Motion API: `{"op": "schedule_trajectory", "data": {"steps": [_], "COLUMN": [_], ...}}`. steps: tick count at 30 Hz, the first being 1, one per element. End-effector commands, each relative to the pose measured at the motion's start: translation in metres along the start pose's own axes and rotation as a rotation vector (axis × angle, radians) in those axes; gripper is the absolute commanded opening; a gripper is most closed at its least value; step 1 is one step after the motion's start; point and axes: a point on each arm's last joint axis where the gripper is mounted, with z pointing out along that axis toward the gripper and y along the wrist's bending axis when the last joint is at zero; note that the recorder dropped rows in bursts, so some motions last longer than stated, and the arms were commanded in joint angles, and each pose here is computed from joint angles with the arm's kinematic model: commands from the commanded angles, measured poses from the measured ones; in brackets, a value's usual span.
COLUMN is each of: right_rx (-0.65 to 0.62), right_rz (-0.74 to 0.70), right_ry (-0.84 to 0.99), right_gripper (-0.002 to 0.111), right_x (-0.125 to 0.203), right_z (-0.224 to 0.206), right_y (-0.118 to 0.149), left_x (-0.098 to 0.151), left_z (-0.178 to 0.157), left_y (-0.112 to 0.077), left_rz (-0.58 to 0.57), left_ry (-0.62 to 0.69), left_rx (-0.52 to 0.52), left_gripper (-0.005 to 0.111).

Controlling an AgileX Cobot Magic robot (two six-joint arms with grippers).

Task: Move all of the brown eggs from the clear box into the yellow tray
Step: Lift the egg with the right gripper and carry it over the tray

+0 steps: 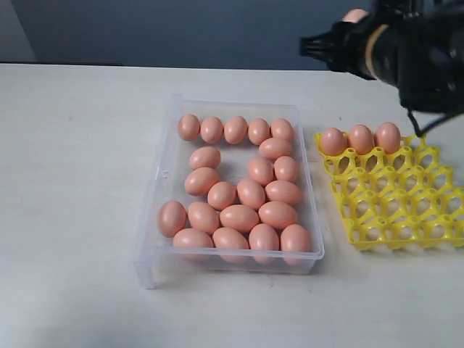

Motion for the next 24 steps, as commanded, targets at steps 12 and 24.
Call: {"op": "schedule_trajectory", "data": {"steps": [12, 24], "right_rx": [0.206, 0.113], "right_rz": [0.17, 0.262], "right_ry": [0.176, 0.29], "right_gripper": [-0.001, -0.001], "right_x": [0.053, 0.065], "right_z": [0.057, 0.093], "right_y": [-0.118, -0.141], "left_x": [0.001, 0.0], "left_z": [0.0, 0.0], "left_y": [0.0, 0.001], "left_rz": [-0.001, 0.035], "left_ry": [-0.006, -0.007], "left_rx": [0.002, -0.007], "left_gripper": [0.012, 0.012]}}
